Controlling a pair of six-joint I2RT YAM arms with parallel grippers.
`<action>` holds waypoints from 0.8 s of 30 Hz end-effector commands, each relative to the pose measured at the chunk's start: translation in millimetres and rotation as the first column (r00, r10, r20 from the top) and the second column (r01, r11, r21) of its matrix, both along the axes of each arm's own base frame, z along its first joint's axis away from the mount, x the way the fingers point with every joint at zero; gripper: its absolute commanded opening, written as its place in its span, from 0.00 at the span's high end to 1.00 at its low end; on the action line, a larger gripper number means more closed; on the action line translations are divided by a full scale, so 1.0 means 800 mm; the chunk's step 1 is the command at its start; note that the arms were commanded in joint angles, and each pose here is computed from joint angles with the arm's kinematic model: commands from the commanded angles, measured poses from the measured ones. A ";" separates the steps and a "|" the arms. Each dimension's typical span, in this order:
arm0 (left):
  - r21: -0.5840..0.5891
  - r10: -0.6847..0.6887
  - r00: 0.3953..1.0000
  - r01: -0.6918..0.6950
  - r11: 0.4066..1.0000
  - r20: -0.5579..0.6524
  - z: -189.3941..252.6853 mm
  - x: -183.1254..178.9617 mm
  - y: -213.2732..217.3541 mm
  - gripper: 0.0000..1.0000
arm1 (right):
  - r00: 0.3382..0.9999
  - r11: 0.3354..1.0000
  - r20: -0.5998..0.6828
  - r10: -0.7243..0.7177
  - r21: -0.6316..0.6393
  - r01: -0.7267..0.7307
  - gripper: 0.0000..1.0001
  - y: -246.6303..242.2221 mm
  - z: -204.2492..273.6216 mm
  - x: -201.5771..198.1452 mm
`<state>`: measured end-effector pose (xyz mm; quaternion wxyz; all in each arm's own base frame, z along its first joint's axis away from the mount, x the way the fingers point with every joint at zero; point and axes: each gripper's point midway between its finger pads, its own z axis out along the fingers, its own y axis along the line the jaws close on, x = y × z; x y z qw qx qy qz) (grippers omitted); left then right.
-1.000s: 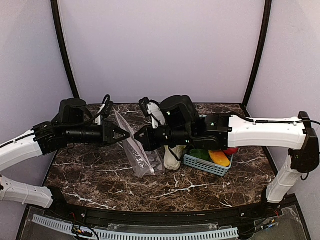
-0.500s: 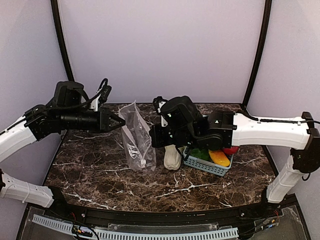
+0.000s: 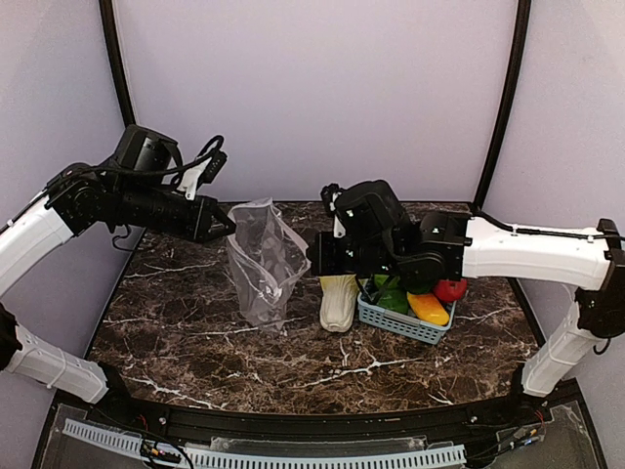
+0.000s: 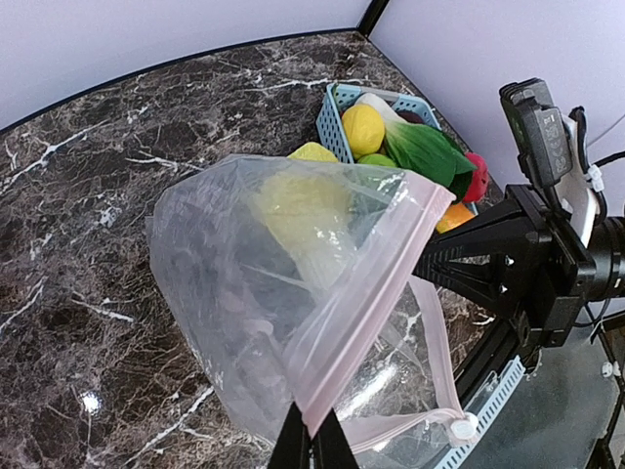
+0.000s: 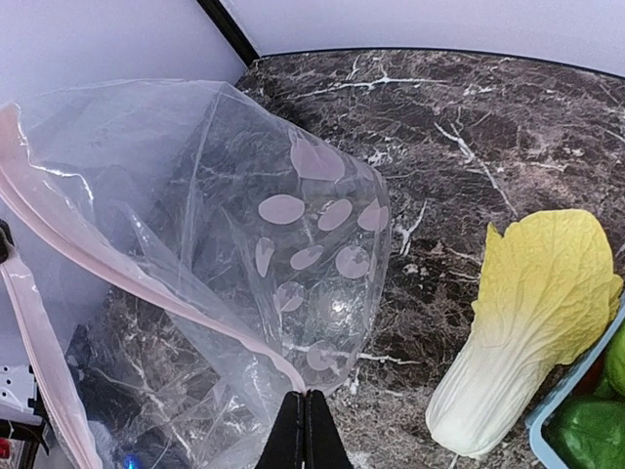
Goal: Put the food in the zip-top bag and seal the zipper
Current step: Pass from the right arm to the left, then pick up the fake vegetable from the center of the board.
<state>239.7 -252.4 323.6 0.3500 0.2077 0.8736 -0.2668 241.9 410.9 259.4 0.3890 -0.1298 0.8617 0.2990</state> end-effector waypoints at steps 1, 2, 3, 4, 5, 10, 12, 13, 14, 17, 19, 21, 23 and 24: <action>0.081 -0.032 0.998 0.036 0.996 -0.047 -0.029 -0.013 0.009 0.99 | 0.994 0.999 -0.099 0.039 0.009 -0.038 1.00 0.015 -0.044 -0.009; 0.071 -0.035 0.998 0.039 0.997 -0.053 -0.031 -0.014 0.008 0.99 | 0.992 0.999 -0.113 0.048 0.010 -0.047 1.00 0.018 -0.050 -0.011; 0.061 -0.042 0.997 0.046 0.997 -0.066 -0.038 -0.015 0.004 0.99 | 0.990 0.998 -0.125 0.060 0.015 -0.059 1.00 0.021 -0.055 -0.014; 0.056 -0.045 0.997 0.049 0.997 -0.070 -0.040 -0.016 0.003 0.99 | 0.989 0.997 -0.131 0.073 0.023 -0.070 1.00 0.023 -0.058 -0.016; 0.052 -0.047 0.996 0.051 0.997 -0.080 -0.046 -0.017 0.002 0.99 | 0.987 0.996 -0.136 0.086 0.031 -0.082 1.00 0.024 -0.059 -0.019; 0.010 -0.081 0.991 0.083 0.997 -0.103 -0.059 -0.021 -0.010 0.99 | 0.987 0.992 -0.108 0.118 0.046 -0.114 0.76 0.017 -0.047 -0.026; -0.011 -0.093 0.990 0.092 0.996 -0.103 -0.057 -0.022 -0.015 0.99 | 0.990 0.993 -0.085 0.115 0.035 -0.112 0.55 0.005 -0.034 -0.028; -0.016 -0.096 0.990 0.094 0.995 -0.102 -0.056 -0.021 -0.016 0.99 | 0.992 0.995 -0.073 0.098 0.020 -0.097 0.46 -0.005 -0.030 -0.027; -0.018 -0.095 0.990 0.094 0.995 -0.100 -0.056 -0.021 -0.016 0.99 | 0.995 0.997 -0.063 0.083 0.006 -0.083 0.40 -0.015 -0.026 -0.027; -0.024 -0.085 0.992 0.083 0.996 -0.095 -0.055 -0.017 -0.014 0.99 | 0.998 0.999 -0.041 0.039 -0.027 -0.040 0.24 -0.045 -0.018 -0.025; -0.025 -0.074 0.993 0.072 0.997 -0.090 -0.055 -0.014 -0.011 0.99 | 0.999 0.999 -0.045 0.020 -0.042 -0.021 0.17 -0.064 -0.018 -0.021; -0.023 -0.061 0.994 0.059 0.998 -0.089 -0.056 -0.011 -0.007 0.99 | 0.998 0.998 -0.069 0.004 -0.068 -0.008 0.14 -0.077 -0.024 -0.013; -0.028 -0.053 0.995 0.051 0.998 -0.085 -0.054 -0.010 -0.004 0.99 | 0.995 0.993 -0.096 -0.019 -0.115 0.008 0.11 -0.087 -0.037 -0.004; -0.031 -0.048 0.995 0.046 0.998 -0.084 -0.054 -0.009 -0.004 0.99 | 0.993 0.991 -0.111 -0.028 -0.136 0.013 0.11 -0.091 -0.043 0.002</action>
